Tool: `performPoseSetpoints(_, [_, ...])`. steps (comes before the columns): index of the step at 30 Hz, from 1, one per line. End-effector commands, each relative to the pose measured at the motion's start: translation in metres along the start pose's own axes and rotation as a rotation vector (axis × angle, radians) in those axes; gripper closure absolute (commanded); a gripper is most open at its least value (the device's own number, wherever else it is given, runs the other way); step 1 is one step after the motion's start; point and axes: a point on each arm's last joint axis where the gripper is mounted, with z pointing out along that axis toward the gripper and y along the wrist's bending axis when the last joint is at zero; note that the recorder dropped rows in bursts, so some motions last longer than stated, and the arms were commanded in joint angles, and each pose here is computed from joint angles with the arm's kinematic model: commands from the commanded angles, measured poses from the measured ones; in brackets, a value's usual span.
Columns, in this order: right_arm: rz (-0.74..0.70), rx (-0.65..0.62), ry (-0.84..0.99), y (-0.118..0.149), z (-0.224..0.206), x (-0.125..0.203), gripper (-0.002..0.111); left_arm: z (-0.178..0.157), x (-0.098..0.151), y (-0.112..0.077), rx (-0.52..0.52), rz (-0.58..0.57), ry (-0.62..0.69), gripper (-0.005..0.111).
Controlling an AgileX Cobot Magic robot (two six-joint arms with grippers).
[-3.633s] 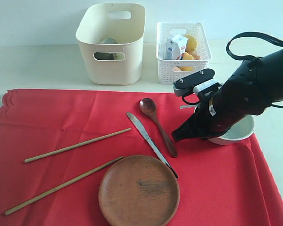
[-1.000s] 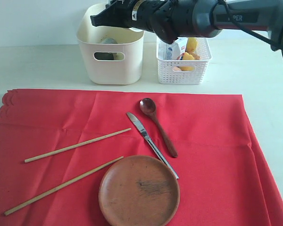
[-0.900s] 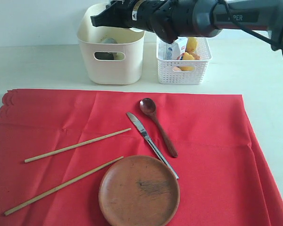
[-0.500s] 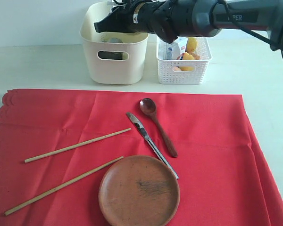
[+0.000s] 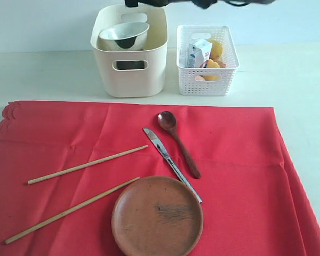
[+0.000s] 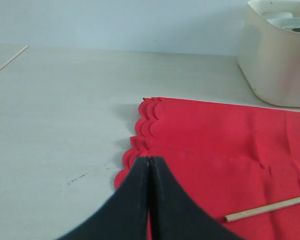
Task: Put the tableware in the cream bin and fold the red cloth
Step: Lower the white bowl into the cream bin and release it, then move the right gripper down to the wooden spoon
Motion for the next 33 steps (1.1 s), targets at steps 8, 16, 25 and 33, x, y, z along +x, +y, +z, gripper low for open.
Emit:
performPoseSetpoints(8, [-0.212,0.046,0.418,-0.005,-0.123,-0.039,0.038,0.0,0.0,0.0,0.008,0.001,-0.01,0.107])
performPoseSetpoints(16, [-0.121,-0.16,0.547,0.01,-0.144,-0.002,0.038,0.0,0.0,0.0,0.008,0.001,-0.01,0.107])
performPoseSetpoints(25, [-0.086,-0.134,0.685,0.0,-0.131,0.084,0.038,0.0,0.0,0.0,0.008,0.001,-0.01,0.107])
performPoseSetpoints(33, [-0.075,-0.1,0.745,-0.008,-0.116,0.135,0.038,0.0,0.0,0.0,0.008,0.001,-0.01,0.107])
